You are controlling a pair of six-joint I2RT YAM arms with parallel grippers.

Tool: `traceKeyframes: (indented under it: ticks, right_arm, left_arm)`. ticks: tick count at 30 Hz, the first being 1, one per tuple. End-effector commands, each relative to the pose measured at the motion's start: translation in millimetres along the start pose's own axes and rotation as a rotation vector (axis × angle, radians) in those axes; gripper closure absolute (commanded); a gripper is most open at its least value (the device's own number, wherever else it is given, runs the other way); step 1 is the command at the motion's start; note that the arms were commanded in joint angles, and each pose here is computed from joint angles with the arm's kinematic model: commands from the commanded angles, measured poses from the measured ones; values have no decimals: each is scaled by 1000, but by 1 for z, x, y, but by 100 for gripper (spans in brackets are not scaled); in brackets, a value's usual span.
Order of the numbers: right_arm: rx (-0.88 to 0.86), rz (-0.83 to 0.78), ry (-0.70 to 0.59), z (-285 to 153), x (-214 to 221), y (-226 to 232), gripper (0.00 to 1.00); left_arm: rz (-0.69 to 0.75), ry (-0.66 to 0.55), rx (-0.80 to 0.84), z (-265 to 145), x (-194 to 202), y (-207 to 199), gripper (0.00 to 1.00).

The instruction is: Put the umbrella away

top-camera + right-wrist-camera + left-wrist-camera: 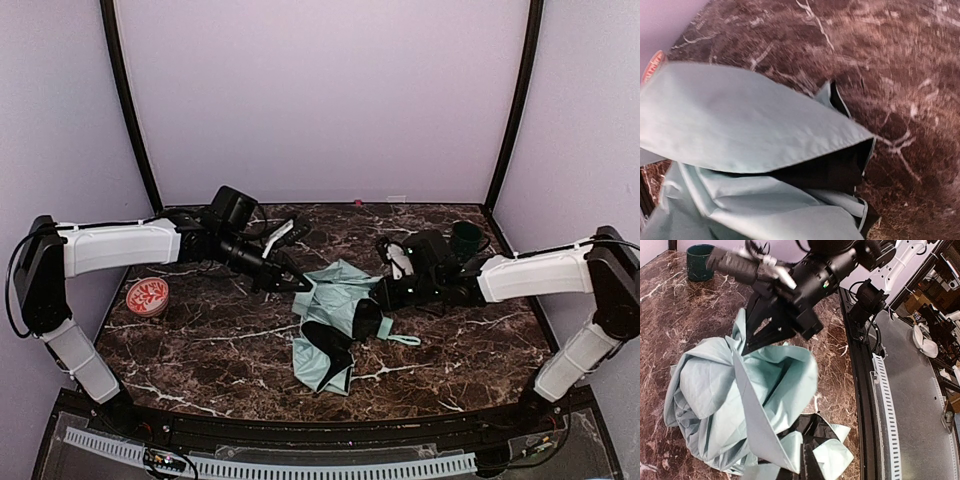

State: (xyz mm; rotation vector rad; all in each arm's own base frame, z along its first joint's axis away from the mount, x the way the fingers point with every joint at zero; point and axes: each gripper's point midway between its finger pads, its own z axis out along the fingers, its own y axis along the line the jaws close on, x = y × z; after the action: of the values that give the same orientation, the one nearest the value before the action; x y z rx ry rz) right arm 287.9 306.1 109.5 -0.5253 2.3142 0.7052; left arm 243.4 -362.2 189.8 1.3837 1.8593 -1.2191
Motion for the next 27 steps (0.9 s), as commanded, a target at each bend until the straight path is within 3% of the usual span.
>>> traceKeyframes:
  ticks: [1,6,10,15,22,24,27]
  right_arm:
    - [68,95,95,29,44,-27,100]
    - [130,93,162,43,62,-43,100]
    - [158,15,130,29,27,-37,81]
    - [205,-55,31,-22,-30,-26,62]
    - [344,-18,-43,-86,-47,-27,57]
    - [334,-23,-89,-94,-47,-2,57]
    - [177,-53,-164,-80,-44,74,57]
  left_arm:
    - [19,-9,2,-4,-9,-2,100]
    - [5,-2,4,-2,-6,-1,100]
    - [5,3,-25,-3,-7,3,100]
    - [-25,41,-80,-3,3,20,100]
    - [-63,77,-137,-4,11,41,100]
    - [-73,83,-168,-8,12,48,100]
    - [-76,96,-203,-13,15,55,100]
